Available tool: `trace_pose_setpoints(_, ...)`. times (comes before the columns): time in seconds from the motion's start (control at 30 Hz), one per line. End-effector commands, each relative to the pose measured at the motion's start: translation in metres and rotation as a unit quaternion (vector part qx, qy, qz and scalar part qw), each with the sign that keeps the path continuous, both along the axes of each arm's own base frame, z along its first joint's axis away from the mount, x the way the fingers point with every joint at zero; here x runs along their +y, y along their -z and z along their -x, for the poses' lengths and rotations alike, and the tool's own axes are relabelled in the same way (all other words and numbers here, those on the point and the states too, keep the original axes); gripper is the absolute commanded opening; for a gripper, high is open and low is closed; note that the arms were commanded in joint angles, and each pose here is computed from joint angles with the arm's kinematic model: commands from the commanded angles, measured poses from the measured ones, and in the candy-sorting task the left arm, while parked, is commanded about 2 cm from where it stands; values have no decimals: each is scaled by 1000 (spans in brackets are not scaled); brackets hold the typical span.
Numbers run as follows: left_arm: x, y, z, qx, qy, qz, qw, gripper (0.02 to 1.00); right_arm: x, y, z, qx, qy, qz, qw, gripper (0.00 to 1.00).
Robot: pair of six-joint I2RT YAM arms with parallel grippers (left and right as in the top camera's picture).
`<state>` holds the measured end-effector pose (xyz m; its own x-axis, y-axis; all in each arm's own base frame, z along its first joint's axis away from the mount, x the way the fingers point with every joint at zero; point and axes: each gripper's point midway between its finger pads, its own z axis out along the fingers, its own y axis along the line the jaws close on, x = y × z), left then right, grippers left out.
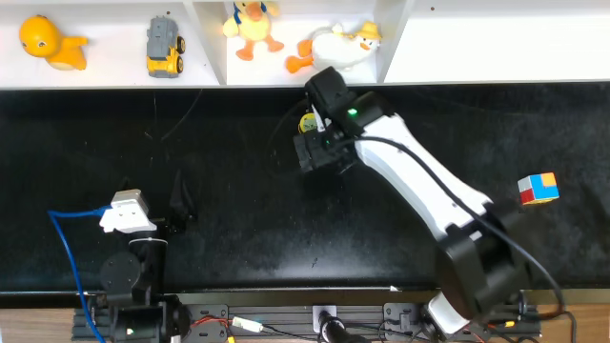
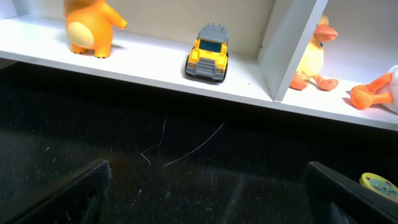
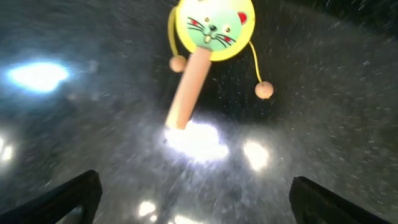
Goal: Store Toys
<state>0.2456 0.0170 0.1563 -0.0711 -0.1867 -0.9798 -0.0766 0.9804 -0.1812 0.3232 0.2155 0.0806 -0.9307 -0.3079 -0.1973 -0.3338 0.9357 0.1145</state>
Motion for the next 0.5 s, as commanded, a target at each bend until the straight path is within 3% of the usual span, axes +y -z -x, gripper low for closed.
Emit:
trace_pose_setpoints(0.03, -1, 0, 0, -3, 0, 0, 1000, 998, 9, 6, -14, -3, 32, -6, 999, 998)
trace_pose_setpoints(0.3, -1, 0, 0, -3, 0, 0, 1000, 996, 35, 16, -30, -14, 73, -52, 996, 1000)
trace_pose_setpoints(0.5, -1, 0, 0, -3, 0, 0, 1000, 998, 48, 31, -24, -4, 79, -49, 996, 996)
